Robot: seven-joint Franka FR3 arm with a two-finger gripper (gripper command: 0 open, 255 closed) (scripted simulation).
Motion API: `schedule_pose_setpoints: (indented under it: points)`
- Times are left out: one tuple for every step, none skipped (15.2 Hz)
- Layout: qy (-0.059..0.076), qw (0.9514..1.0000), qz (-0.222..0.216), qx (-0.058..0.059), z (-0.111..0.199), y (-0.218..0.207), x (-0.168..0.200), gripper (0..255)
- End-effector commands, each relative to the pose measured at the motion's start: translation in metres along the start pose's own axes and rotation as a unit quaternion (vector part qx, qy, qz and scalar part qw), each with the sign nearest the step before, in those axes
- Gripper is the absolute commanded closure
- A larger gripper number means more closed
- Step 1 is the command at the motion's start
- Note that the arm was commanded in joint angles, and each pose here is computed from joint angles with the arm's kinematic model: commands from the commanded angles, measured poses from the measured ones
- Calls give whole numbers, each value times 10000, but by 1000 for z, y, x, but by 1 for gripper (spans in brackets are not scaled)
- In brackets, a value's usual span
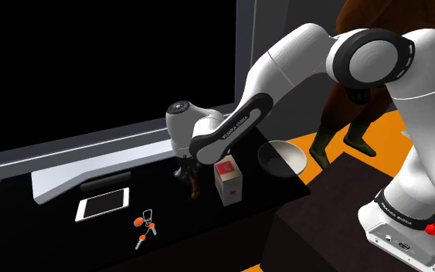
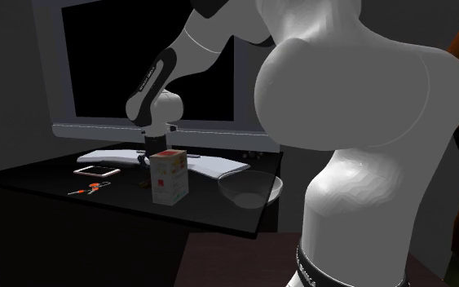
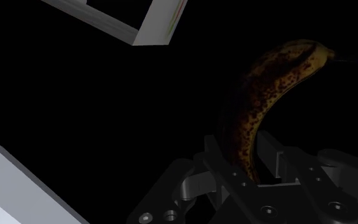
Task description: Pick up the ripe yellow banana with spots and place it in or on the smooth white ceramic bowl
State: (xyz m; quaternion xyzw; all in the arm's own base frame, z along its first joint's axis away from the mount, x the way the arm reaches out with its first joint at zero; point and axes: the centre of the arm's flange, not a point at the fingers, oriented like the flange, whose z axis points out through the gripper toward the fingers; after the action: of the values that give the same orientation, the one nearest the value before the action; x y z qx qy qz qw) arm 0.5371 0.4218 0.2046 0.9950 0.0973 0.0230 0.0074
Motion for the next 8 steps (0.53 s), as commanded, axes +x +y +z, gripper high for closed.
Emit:
schedule_pose_setpoints:
  points:
    - [1,10000,0,0,-8,0,0,255]
    - [1,10000,0,0,-13,0,1,255]
    - [1,10000,0,0,-19,0,1,255]
    - [1,10000,0,0,-24,0,1,255]
    - [1,10000,0,0,-29,0,1,255]
    - [1,10000,0,0,-34,0,2,255]
    - [1,10000,0,0,-40,0,2,255]
    - [1,10000,0,0,-45,1,2,255]
